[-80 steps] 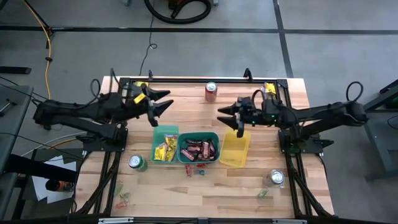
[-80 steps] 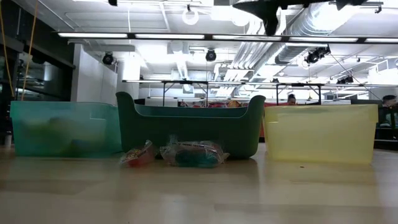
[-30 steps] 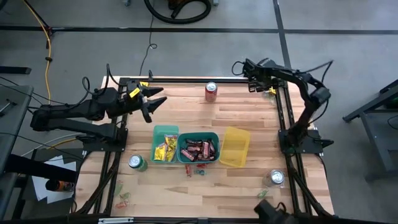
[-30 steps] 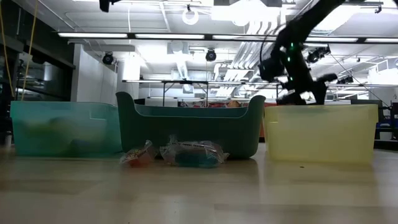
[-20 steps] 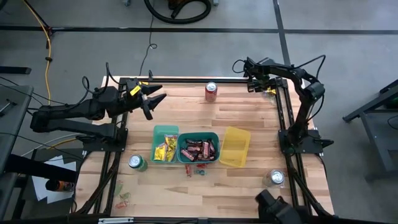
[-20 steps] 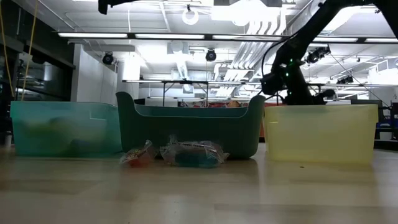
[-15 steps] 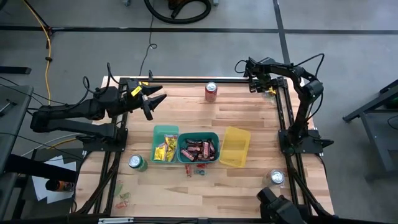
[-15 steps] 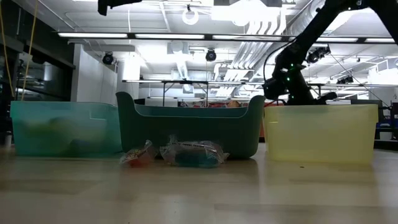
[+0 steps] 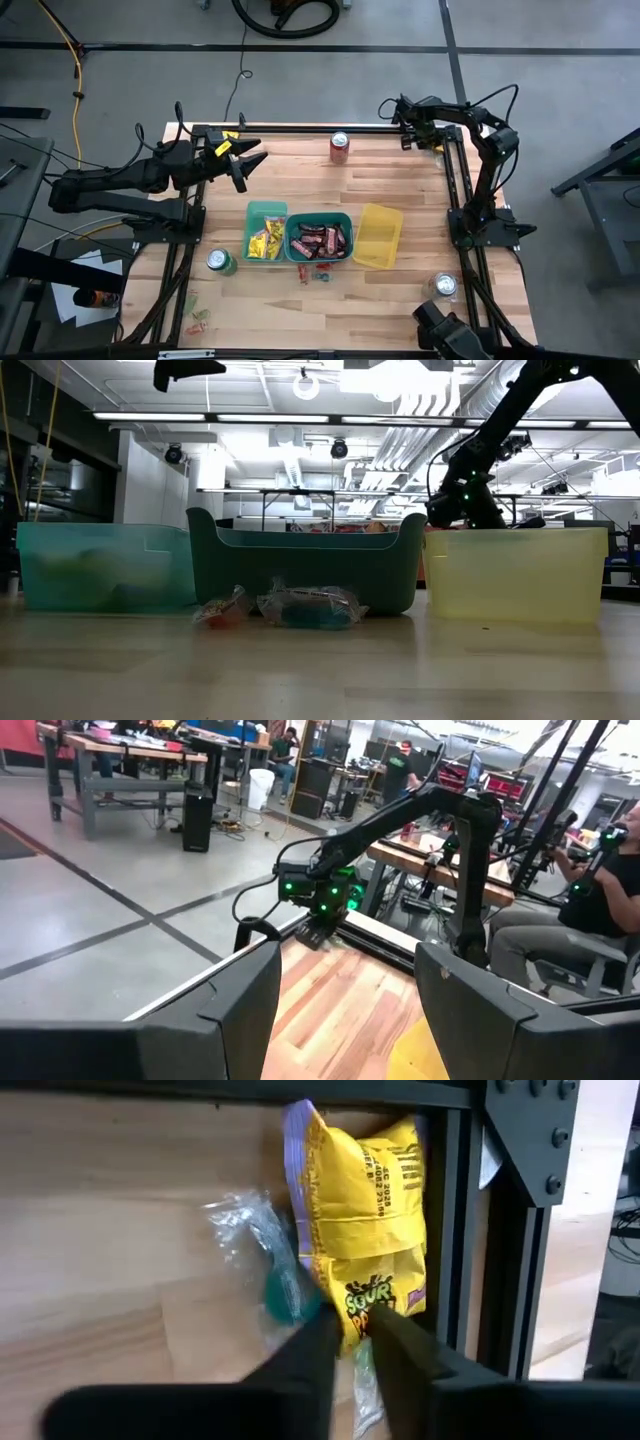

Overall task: Sort candy
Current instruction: Put the yellow candy into the green bin

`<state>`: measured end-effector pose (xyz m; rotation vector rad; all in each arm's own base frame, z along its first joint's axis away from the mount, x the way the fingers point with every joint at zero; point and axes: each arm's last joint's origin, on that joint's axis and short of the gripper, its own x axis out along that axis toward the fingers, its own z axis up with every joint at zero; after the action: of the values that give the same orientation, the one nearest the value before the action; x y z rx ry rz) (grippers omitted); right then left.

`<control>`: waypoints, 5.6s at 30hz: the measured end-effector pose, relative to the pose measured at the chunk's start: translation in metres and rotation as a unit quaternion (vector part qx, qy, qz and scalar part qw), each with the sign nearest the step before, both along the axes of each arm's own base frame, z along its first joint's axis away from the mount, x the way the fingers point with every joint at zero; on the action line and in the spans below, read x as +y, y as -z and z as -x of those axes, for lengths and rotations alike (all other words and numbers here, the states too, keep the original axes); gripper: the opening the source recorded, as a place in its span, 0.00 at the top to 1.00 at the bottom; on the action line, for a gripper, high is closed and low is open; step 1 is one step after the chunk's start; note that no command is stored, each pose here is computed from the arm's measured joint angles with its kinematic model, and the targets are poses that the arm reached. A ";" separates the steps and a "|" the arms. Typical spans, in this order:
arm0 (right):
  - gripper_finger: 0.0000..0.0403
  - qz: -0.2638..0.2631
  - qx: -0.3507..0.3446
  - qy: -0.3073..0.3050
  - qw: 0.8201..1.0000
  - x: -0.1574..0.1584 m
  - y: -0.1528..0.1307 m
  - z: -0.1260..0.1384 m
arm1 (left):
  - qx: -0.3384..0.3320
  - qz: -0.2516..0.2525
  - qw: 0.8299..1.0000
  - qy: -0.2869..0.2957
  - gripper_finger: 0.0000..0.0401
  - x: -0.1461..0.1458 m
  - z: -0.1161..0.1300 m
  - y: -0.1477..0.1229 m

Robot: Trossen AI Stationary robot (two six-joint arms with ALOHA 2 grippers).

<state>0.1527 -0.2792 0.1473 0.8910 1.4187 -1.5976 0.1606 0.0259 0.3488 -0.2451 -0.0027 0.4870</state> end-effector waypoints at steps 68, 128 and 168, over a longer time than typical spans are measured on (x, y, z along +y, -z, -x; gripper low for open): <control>1.00 0.134 -0.662 -0.597 0.433 0.347 -0.112 -0.255 | -0.027 0.069 0.997 0.014 0.46 -0.003 0.023 -0.002; 0.46 0.203 -0.612 -0.500 0.578 0.285 -0.136 -0.115 | -0.014 0.048 0.998 0.043 0.46 -0.002 -0.010 0.003; 0.46 0.288 -0.583 -0.543 0.532 0.283 -0.138 -0.099 | 0.282 0.243 0.875 -0.309 0.46 0.075 -0.023 0.047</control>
<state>0.2518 0.0036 0.2851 0.2711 0.1480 -0.1491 0.1839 0.1011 0.3022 -0.5966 0.6386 1.1911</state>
